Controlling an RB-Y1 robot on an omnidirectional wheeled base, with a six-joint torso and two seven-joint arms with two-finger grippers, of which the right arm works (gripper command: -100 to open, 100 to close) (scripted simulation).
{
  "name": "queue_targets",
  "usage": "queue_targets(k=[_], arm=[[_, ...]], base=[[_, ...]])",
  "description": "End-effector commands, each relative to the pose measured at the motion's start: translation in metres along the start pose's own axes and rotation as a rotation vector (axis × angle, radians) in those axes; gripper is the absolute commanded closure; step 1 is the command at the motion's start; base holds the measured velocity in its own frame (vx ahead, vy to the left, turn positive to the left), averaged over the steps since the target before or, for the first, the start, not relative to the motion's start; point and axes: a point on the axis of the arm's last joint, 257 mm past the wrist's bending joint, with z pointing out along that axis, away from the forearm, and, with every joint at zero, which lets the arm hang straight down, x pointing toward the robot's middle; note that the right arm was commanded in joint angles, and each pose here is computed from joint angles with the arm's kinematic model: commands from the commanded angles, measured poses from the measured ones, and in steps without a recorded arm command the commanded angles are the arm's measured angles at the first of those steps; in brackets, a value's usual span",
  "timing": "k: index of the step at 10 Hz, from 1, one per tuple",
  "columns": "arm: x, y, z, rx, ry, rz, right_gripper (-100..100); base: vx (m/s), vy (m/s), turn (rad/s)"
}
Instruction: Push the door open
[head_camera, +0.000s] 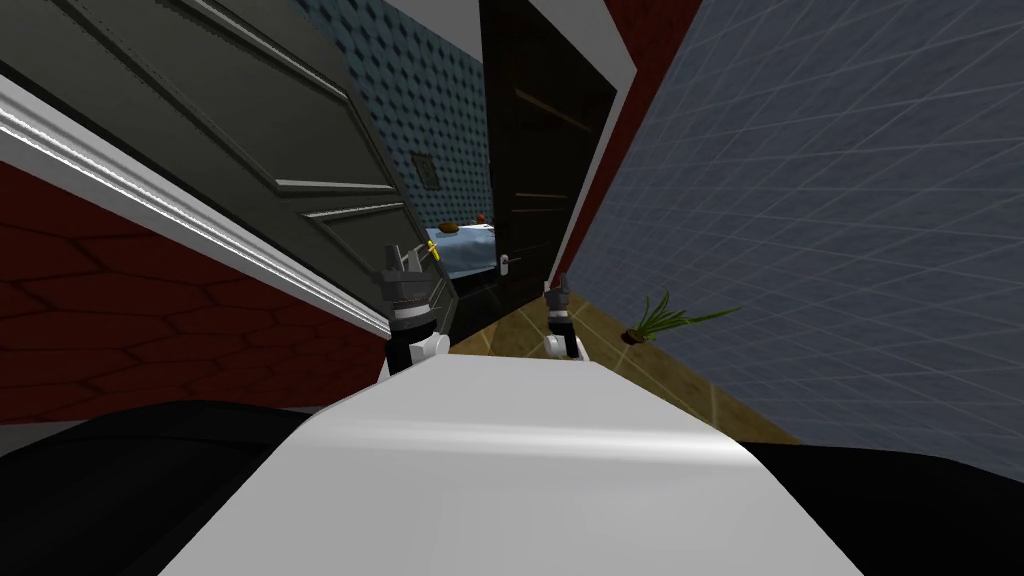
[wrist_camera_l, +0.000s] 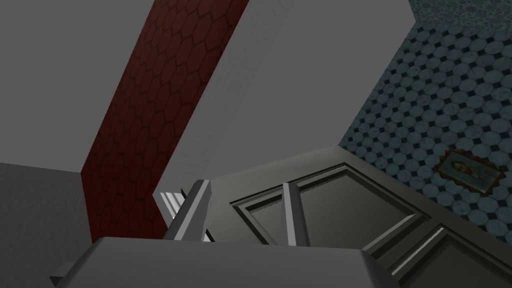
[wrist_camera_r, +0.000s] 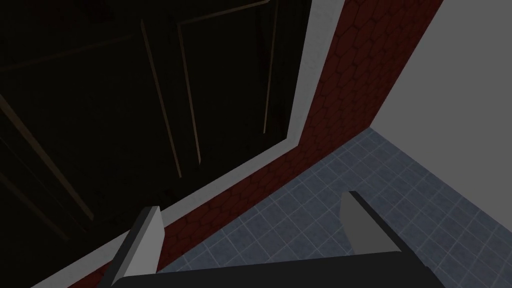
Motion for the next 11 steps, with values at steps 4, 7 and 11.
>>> queue_targets(k=[4,7,11], arm=[[0.023,-0.042,0.0109,0.067,0.068,0.029,-100],[0.028,-0.065,0.0095,0.109,0.083,0.035,-100],[0.052,-0.097,0.0184,0.16,0.148,0.049,-100]], base=[[0.072,-0.037,0.006],[0.047,-0.032,0.004],[0.054,-0.031,0.004]])
